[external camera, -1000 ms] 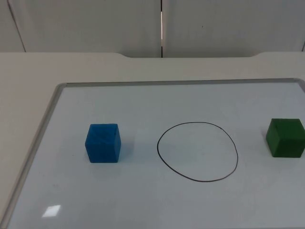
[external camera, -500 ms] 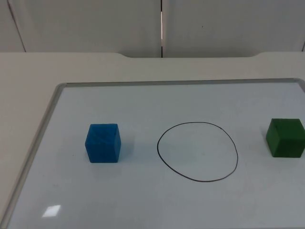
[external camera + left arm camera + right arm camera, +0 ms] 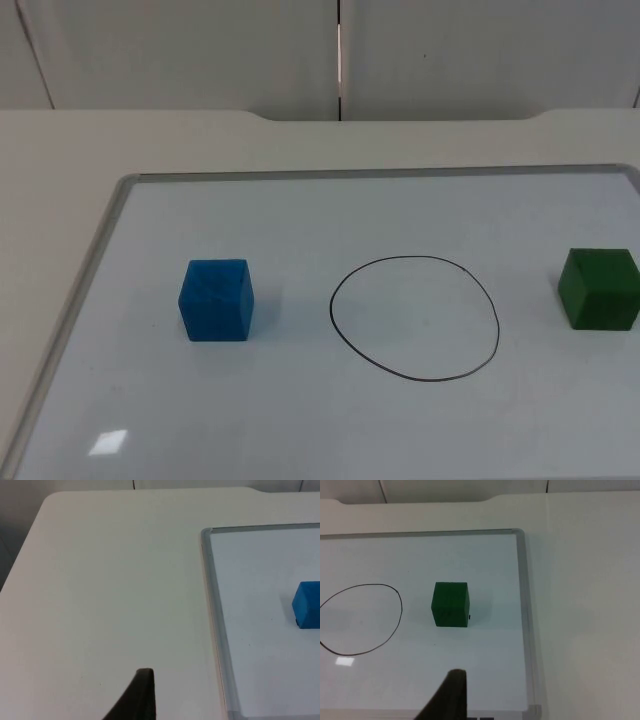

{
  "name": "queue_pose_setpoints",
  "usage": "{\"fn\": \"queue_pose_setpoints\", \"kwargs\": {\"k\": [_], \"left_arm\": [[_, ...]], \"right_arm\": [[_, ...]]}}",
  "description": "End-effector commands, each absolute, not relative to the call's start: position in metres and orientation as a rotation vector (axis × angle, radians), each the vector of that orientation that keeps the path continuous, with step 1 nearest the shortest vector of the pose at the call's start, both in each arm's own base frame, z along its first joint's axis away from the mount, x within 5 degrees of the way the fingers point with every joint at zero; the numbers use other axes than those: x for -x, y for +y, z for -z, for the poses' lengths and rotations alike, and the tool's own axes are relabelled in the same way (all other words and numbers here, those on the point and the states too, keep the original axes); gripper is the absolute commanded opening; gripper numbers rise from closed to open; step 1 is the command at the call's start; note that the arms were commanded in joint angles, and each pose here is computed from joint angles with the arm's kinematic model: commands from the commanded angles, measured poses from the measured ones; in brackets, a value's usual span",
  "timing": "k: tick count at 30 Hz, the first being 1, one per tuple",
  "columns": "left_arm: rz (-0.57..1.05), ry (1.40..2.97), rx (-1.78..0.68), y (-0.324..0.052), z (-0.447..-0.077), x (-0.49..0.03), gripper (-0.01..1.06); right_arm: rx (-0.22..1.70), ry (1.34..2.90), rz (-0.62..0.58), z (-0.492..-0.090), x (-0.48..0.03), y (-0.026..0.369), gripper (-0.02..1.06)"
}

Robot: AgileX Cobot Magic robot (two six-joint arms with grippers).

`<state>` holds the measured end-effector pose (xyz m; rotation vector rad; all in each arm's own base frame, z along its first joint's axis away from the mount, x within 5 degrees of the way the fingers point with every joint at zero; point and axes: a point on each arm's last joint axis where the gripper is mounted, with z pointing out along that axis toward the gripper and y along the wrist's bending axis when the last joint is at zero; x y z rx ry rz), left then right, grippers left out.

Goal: Push the two cubes into the marked area.

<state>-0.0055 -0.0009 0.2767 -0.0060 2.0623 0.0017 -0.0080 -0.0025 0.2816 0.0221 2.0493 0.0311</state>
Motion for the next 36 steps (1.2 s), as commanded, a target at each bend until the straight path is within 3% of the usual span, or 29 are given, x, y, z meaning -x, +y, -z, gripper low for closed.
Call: {"fn": "queue_pose_setpoints", "kwargs": {"k": [1, 6, 28, 33, 36], "left_arm": [[0.014, 2.017, 0.007, -0.002, -0.284, 0.007, 1.03], [0.014, 2.005, 0.007, -0.002, -0.287, 0.009, 0.98], [0.121, 2.008, 0.019, -0.008, -0.297, -0.019, 0.98], [0.166, 2.046, 0.034, -0.01, -0.299, -0.035, 0.91], [0.216, 2.06, 0.037, -0.013, -0.301, -0.05, 0.75]], "right_arm": [[-0.012, 2.045, -0.034, -0.28, 0.007, -0.002, 1.05], [-0.012, 2.045, -0.034, -0.28, 0.007, -0.002, 1.05], [-0.012, 2.045, -0.034, -0.28, 0.007, -0.002, 1.05], [-0.012, 2.045, -0.034, -0.28, 0.007, -0.002, 1.05], [-0.012, 2.045, -0.034, -0.28, 0.007, -0.002, 1.05]]}}
